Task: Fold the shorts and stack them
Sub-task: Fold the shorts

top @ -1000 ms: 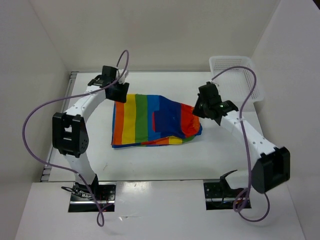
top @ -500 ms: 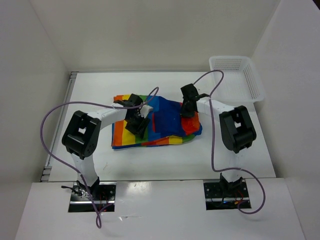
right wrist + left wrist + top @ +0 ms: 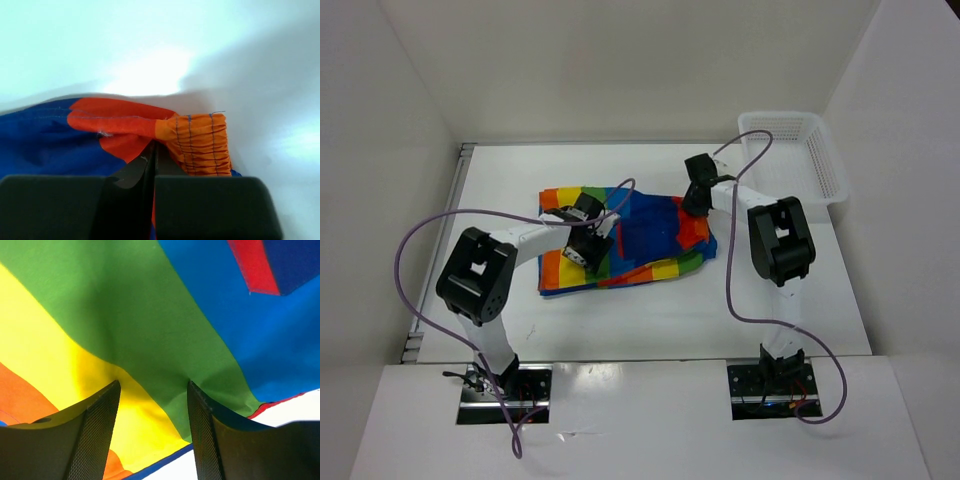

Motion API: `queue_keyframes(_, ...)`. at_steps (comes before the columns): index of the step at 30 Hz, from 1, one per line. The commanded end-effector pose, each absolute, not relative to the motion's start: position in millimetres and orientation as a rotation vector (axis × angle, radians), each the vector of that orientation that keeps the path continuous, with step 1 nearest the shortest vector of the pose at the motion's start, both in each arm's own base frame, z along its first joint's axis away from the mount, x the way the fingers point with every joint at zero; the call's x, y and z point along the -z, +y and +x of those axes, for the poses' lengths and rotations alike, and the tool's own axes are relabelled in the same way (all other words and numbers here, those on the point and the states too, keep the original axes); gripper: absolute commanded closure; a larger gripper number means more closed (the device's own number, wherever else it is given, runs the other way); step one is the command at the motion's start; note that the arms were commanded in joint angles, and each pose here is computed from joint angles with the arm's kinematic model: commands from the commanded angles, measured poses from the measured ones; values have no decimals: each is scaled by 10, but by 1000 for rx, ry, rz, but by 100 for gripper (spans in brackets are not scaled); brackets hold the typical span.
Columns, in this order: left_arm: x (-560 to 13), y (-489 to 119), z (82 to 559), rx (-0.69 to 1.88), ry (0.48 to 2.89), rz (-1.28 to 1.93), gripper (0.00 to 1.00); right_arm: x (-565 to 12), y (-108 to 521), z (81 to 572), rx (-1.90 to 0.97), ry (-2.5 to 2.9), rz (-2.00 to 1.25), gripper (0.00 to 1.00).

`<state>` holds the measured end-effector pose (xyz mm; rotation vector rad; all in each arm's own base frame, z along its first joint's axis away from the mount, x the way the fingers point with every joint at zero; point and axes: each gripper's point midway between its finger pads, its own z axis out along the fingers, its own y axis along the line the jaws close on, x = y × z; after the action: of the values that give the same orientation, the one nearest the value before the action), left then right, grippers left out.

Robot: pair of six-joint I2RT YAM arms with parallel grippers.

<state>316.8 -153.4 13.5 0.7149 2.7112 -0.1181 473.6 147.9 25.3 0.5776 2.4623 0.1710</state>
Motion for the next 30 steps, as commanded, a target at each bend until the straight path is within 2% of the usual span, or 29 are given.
queue_keyframes(1, 146, -1201, 2915, -38, 2882, 739, 37, -495, 1548, 5170, -226, 2366, 515, 100)
queue_keyframes(4, 79, -1301, 3004, 9, 2879, 741, 37, -823, 1707, 5158, -240, 2314, 411, 100)
queue_keyframes(6, 85, -1321, 3001, 23, 2890, 746, 37, -1380, 1858, 5095, -281, 2220, 320, 100)
queue_keyframes(8, 114, -1333, 2983, 36, 2900, 750, 37, -1652, 1946, 4931, -296, 2177, 251, 98)
queue_keyframes(9, 114, -1333, 2983, 36, 2900, 750, 37, -2014, 2007, 4823, -336, 2109, 217, 96)
queue_keyframes(12, 114, -1392, 2956, 90, 2904, 755, 35, -2146, 2323, 4378, -407, 2112, 116, 93)
queue_keyframes(15, 113, -1428, 2939, 124, 2906, 758, 35, -1678, 2643, 3884, -468, 2247, 26, 93)
queue_keyframes(17, 113, -1438, 2960, 127, 2897, 756, 35, -1401, 2810, 3651, -513, 2331, 5, 100)
queue_keyframes(20, 147, -1400, 2993, 86, 2895, 752, 35, -956, 2830, 3484, -537, 2447, 49, 100)
queue_keyframes(27, 214, -1305, 2991, 102, 2930, 708, 35, -239, 2521, 3109, -385, 2634, 140, 100)
queue_keyframes(30, 247, -1226, 2985, 66, 2937, 693, 35, -196, 2388, 2964, -365, 2643, 220, 100)
